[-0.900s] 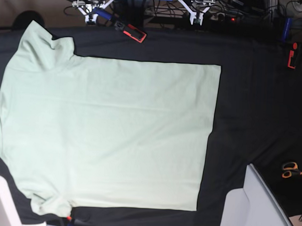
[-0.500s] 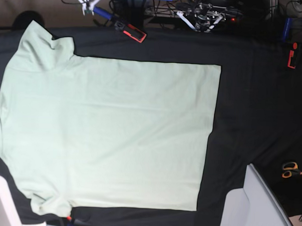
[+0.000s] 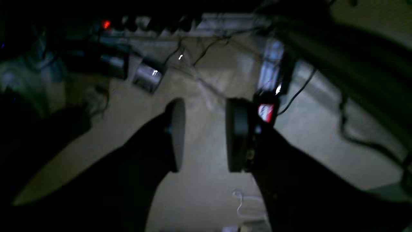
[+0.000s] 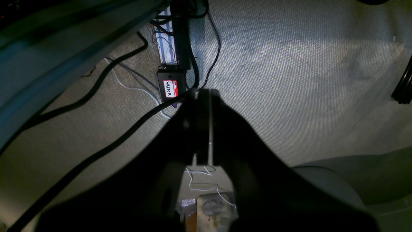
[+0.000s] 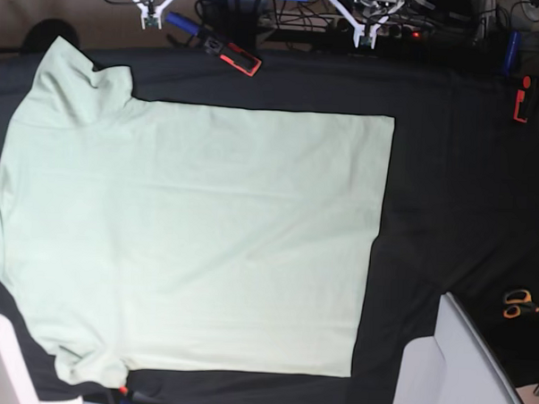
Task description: Fold the T-shirt properly
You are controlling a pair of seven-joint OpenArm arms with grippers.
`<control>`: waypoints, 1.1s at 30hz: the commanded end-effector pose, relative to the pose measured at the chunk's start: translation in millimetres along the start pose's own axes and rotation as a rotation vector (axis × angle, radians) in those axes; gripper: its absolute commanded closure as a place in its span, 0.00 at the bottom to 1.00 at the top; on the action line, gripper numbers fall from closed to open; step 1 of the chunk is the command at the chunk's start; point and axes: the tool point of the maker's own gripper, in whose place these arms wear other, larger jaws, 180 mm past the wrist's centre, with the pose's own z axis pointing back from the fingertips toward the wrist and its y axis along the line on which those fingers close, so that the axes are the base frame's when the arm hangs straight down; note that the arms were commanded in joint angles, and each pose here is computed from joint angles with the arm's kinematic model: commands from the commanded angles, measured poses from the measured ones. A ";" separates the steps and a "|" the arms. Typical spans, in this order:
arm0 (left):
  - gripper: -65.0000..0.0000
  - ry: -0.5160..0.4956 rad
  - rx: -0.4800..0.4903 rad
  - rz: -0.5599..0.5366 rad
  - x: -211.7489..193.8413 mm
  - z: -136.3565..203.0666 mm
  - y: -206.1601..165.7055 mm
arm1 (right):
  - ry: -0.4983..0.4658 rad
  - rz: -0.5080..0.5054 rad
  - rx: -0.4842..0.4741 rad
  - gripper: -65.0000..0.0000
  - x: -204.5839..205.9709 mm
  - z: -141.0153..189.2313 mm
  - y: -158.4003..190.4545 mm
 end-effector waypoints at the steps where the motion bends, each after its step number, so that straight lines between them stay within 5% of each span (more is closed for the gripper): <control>1: 0.67 -0.007 0.009 0.000 3.3 -0.3 3.6 | 0.027 -0.008 0.002 0.99 -16.6 1.5 0.1; 7: 0.66 0.058 0.003 0.000 -40.8 6.5 -0.4 | 0.004 -0.008 0.001 0.98 -20.4 2.8 -0.1; 12: 0.66 -0.022 0.010 0.005 -19.5 4.6 3.9 | 0.009 -0.008 0.001 0.98 -22.8 2.9 0.7; 16: 0.67 -0.008 0.011 -0.005 -45.4 10.6 5.3 | 0.016 -0.007 -0.001 0.99 -45.6 8.4 -0.3; 24: 0.69 -0.245 0.051 -0.038 -43.0 43.1 28.4 | -0.155 -0.013 -0.002 1.00 -39.4 40.5 5.7; 33: 0.92 -0.342 0.081 -0.107 -55.5 91.6 52.1 | -0.186 -0.008 -0.013 1.00 -56.2 78.1 1.7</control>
